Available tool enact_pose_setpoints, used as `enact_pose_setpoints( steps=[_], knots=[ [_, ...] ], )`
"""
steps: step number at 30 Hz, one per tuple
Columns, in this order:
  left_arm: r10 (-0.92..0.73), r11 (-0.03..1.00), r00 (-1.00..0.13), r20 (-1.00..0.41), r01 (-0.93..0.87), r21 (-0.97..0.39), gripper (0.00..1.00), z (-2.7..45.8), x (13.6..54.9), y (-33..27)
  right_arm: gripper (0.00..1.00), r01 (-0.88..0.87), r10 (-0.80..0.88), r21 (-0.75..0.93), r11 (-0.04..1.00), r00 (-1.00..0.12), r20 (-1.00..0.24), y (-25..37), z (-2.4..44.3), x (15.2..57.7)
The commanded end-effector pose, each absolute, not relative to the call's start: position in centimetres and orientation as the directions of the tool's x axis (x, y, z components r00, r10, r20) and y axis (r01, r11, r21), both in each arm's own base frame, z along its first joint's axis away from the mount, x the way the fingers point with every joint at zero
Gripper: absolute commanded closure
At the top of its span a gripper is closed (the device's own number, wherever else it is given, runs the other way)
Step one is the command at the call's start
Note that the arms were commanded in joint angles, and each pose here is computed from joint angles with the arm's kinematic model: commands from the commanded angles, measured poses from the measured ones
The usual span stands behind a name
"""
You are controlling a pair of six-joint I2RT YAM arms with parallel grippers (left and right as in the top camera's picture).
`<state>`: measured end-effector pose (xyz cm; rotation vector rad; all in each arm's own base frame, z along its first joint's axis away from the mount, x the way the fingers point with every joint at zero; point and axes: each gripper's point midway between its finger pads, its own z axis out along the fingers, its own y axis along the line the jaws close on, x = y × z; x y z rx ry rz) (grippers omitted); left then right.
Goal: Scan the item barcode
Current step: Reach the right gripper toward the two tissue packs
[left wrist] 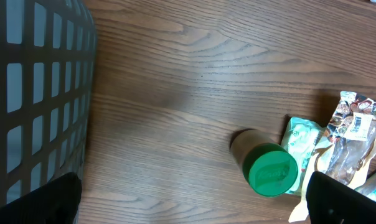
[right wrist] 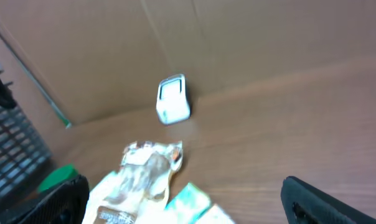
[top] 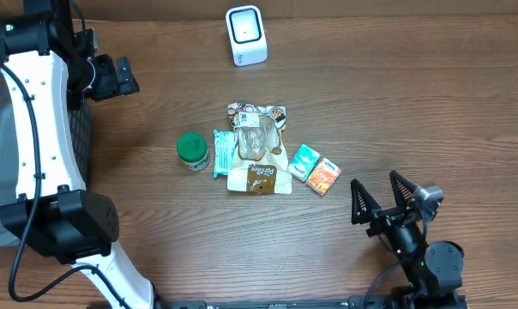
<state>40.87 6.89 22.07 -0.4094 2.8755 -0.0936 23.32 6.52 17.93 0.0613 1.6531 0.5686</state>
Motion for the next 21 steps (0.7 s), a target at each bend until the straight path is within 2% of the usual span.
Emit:
enact_pose_setpoints(
  steps=[1, 4, 9, 14, 19, 21],
  knots=[
    [-0.264, 0.965, -0.931, -0.254, -0.251, -0.082, 0.01, 23.2, 40.6, 7.3, 0.0, -0.312, 0.415, 0.433, 0.846, -0.126, -0.901, 6.5, 24.8, 21.8],
    [-0.264, 0.965, -0.931, -0.254, -0.251, -0.082, 0.0, 23.2, 40.6, 7.3, 0.0, -0.264, 0.332, 0.376, 0.888, -0.197, -0.922, 6.1, 26.8, 21.2],
    [-0.264, 0.965, -0.931, -0.254, -0.251, -0.082, 0.0, 23.2, 40.6, 7.3, 0.0, -0.171, 0.238, 0.344, 0.923, -0.45, -0.861, 6.0, 27.6, 21.7],
    [-0.264, 0.965, -0.931, -0.254, -0.251, -0.082, 0.0, 23.2, 40.6, 7.3, 0.0, -0.051, 0.204, 0.345, 0.937, -0.722, -0.661, 6.2, 26.6, 22.9],
    [-0.264, 0.965, -0.931, -0.254, -0.251, -0.082, 0.01, 23.2, 40.6, 7.3, 0.0, -0.024, 0.188, 0.383, 0.924, -0.843, -0.504, 7.8, 24.7, 25.6],
    [-0.264, 0.965, -0.931, -0.254, -0.251, -0.082, 0.0, 23.2, 40.6, 7.3, 0.0, 0.01, 0.172, 0.416, 0.909, -0.919, -0.355, 8.9, 21.3, 26.5]
  ],
)
